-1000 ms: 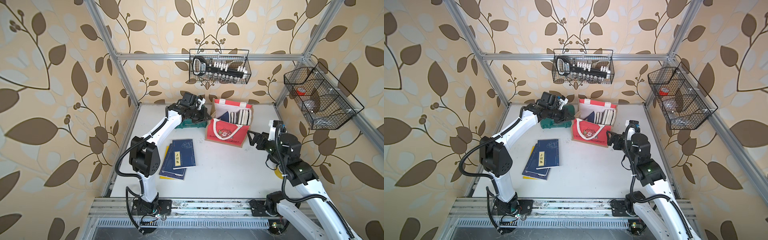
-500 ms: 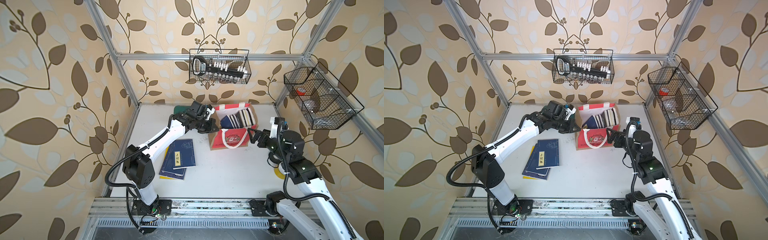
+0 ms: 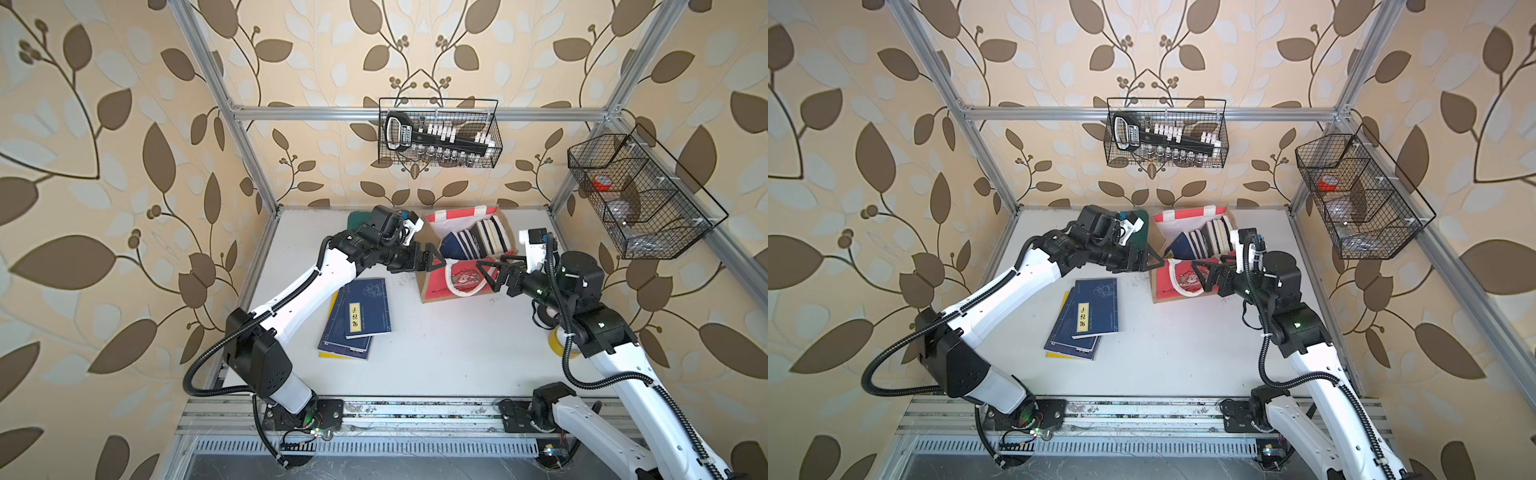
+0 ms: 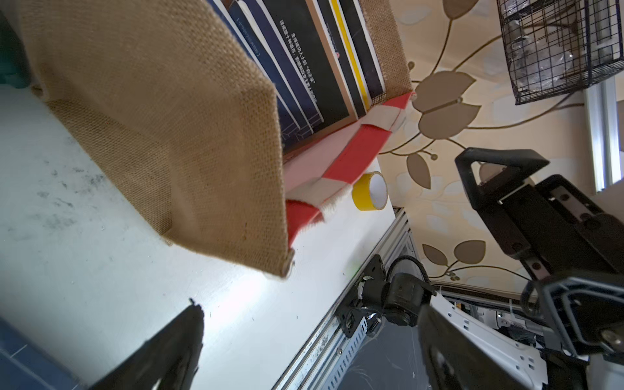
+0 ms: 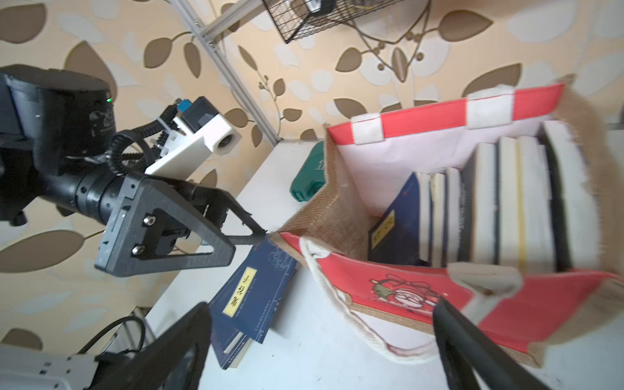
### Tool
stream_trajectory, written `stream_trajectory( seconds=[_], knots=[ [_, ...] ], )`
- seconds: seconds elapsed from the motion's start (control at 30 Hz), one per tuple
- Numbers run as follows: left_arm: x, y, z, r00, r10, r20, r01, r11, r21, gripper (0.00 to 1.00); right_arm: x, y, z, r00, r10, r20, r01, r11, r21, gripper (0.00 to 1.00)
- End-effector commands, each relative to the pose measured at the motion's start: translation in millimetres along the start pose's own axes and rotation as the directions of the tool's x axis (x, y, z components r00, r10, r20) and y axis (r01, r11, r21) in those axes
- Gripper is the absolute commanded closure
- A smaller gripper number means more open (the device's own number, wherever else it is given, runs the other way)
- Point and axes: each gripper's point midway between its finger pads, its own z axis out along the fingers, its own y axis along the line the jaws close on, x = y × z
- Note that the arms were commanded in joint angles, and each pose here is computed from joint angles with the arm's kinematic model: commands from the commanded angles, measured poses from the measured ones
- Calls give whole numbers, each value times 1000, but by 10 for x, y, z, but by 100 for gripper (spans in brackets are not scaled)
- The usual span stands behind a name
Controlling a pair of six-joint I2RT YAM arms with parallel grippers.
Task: Put the books into the canvas bag
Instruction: Adjust the canvas bag at the center of the board, then pick up the books from the book.
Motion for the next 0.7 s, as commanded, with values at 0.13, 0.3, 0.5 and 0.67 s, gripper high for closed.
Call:
stream_trajectory(
  seconds=[0.13, 0.3, 0.5, 0.67],
  knots=[
    [127, 688, -600, 981, -144, 127, 162, 976, -144, 1, 539, 598, 354, 991, -39, -126, 20, 988, -154, 1],
    [405, 1203, -840, 954, -240, 178, 284, 915, -288, 1, 1000, 882, 671, 972, -81, -221, 45, 986, -163, 1],
    [700, 1627, -936, 921, -331, 205, 387, 834, -392, 1, 1410, 1069, 1023, 950, -107, -292, 54, 981, -184, 1],
    [844, 1919, -971, 882, -406, 240, 472, 776, -418, 1, 1649, 902, 1260, 930, -106, -352, 77, 992, -96, 1]
  ],
)
